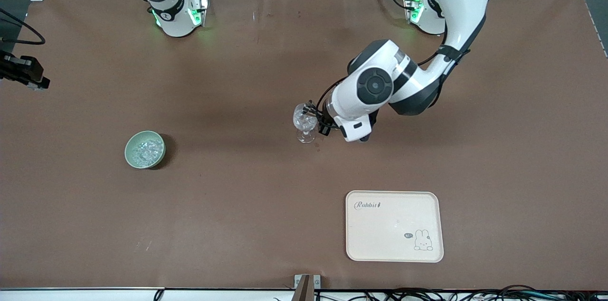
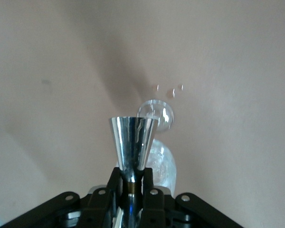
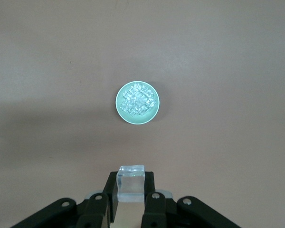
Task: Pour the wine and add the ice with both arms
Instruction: 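Pour the jigger contents into the wine glass with the left gripper, then carry the jigger to the tray while the right gripper brings the cube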
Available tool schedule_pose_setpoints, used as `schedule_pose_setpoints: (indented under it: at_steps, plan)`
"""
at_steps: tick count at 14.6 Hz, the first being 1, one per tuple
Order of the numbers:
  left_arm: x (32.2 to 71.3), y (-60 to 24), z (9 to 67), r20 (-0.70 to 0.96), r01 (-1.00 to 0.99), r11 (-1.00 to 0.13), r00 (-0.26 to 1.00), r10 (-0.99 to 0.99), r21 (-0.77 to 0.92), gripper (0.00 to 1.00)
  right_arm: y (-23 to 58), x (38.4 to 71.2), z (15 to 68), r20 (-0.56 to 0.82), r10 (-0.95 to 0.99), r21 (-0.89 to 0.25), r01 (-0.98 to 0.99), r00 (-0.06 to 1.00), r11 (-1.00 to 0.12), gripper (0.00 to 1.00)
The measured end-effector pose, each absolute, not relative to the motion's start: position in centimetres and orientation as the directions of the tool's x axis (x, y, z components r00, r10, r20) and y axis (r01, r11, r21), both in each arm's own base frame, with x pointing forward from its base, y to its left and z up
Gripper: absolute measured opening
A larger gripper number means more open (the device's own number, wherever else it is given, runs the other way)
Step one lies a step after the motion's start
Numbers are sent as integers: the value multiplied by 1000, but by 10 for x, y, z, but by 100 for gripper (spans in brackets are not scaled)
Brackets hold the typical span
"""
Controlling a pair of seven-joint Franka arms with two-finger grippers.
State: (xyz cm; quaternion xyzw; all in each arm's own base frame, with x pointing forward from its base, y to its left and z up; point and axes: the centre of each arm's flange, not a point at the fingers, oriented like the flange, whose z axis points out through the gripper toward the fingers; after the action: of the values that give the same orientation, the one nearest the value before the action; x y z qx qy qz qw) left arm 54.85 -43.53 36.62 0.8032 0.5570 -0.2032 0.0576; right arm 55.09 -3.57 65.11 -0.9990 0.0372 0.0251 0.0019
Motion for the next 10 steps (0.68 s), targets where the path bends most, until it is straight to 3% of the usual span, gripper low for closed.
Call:
schedule_pose_setpoints:
  at_steps: [5,10]
  plan:
    - [616,-352,374,-686,949,-280,107,719,-145,22,-36,551,651,-51,-74,-2,-75,996,-997,25]
    - [692,-248,360,-807,985,-102,-51,588,-137,22,-9,552,651,-52,-67,-12,-68,996,-998,25]
